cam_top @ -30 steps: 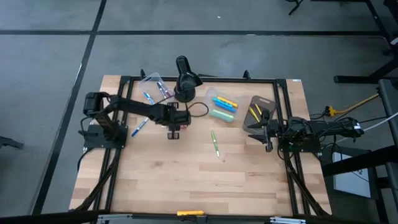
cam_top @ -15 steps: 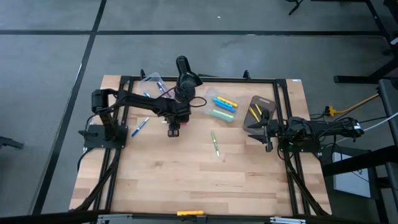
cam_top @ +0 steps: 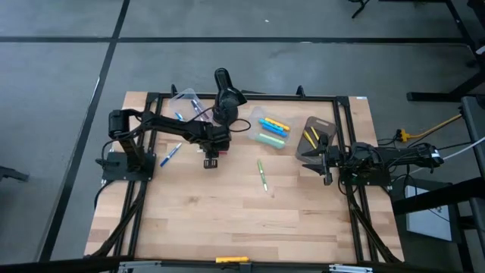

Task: Pick & Place Markers
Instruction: Put the red marker in the left transparent bin

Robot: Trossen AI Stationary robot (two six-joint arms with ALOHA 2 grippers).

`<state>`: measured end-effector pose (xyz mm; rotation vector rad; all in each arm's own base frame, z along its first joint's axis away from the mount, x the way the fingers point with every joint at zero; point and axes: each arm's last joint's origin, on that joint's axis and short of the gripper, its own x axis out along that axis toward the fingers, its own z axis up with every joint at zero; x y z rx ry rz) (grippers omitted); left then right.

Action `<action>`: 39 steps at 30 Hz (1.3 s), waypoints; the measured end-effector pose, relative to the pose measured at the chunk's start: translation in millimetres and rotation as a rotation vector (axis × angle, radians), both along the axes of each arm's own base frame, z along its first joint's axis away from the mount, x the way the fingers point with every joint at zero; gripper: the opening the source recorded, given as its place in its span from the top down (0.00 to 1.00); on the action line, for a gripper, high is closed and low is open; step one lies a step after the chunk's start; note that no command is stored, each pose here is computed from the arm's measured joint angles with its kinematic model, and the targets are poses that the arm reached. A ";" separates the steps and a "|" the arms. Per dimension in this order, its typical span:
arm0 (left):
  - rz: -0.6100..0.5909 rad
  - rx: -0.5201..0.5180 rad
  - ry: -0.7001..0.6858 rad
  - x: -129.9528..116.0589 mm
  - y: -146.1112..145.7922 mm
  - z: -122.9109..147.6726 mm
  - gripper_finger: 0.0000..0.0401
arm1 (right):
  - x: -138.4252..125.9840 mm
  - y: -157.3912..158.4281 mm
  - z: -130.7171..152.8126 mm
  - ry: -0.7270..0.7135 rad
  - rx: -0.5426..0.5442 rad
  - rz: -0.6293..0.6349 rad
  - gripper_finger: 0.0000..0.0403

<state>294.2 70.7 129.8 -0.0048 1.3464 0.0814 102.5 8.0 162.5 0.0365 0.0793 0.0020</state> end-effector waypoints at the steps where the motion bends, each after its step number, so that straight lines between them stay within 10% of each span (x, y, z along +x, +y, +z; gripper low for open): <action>1: -0.004 0.002 0.003 0.1 -1.4 -0.1 0.85 | 0.0 0.0 -0.1 0.000 0.000 0.000 0.52; 22: -0.009 -0.106 -0.008 -4.3 -46.3 18.1 0.92 | 0.0 0.0 0.0 0.000 0.000 0.000 0.52; 39: 0.064 0.093 -0.345 -22.6 -95.4 93.6 0.91 | 0.0 0.0 0.0 0.000 0.000 0.000 0.52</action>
